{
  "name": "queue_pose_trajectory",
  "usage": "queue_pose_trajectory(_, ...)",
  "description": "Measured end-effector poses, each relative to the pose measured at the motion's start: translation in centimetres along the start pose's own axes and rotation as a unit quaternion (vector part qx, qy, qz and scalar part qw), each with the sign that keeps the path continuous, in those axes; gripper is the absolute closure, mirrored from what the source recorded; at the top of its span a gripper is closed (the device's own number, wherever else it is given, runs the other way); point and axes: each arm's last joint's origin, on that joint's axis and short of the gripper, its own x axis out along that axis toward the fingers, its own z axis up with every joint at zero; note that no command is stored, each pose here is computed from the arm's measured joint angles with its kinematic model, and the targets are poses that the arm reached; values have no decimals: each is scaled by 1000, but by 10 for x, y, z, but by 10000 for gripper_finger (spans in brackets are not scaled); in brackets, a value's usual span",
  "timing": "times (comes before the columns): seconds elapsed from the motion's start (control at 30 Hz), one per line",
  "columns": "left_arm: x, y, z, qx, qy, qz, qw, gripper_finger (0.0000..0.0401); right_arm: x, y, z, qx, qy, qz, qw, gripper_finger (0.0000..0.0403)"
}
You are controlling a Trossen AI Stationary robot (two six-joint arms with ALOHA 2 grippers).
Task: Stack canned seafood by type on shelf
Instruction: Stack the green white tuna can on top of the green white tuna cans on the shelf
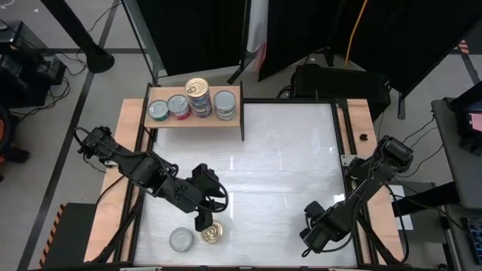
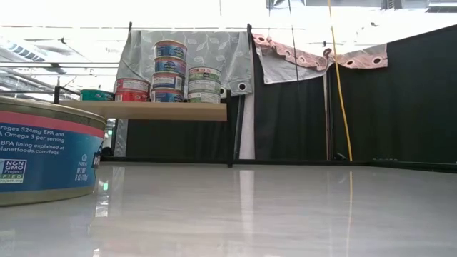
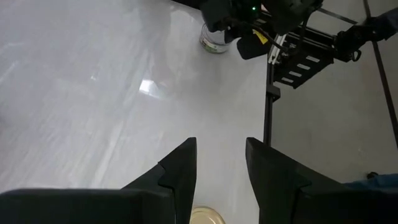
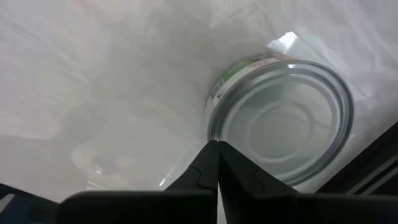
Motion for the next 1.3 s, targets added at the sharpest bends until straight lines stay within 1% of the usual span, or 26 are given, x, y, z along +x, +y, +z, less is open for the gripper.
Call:
queue_pose_trajectory(0.23,0,0,0,-1,0,0,1000,263,2,1,0,1,-3,-1,1000,403)
queue_pose_trajectory(0.47,0,0,0,-1,1,0,1000,263,2,5,0,10,-11,21,1000,403)
queue_pose_trajectory(0.7,0,0,0,-2,1,1,1000,263,12,12,0,15,-14,29,999,403)
queue_pose_trajectory(0.77,0,0,0,-8,1,0,1000,263,8,11,-1,16,-18,19,1000,403)
queue_pose_trajectory(0.9,-3,0,0,-11,-1,-2,1000,263,-6,7,-1,21,-34,-20,999,403)
queue_pose_trajectory(0.97,-4,1,0,-12,-2,-3,1000,263,-8,5,-1,22,-38,-32,999,403)
queue_pose_trajectory(1.3,-5,1,1,-12,-3,-4,1000,263,9,5,2,32,-28,-12,999,403)
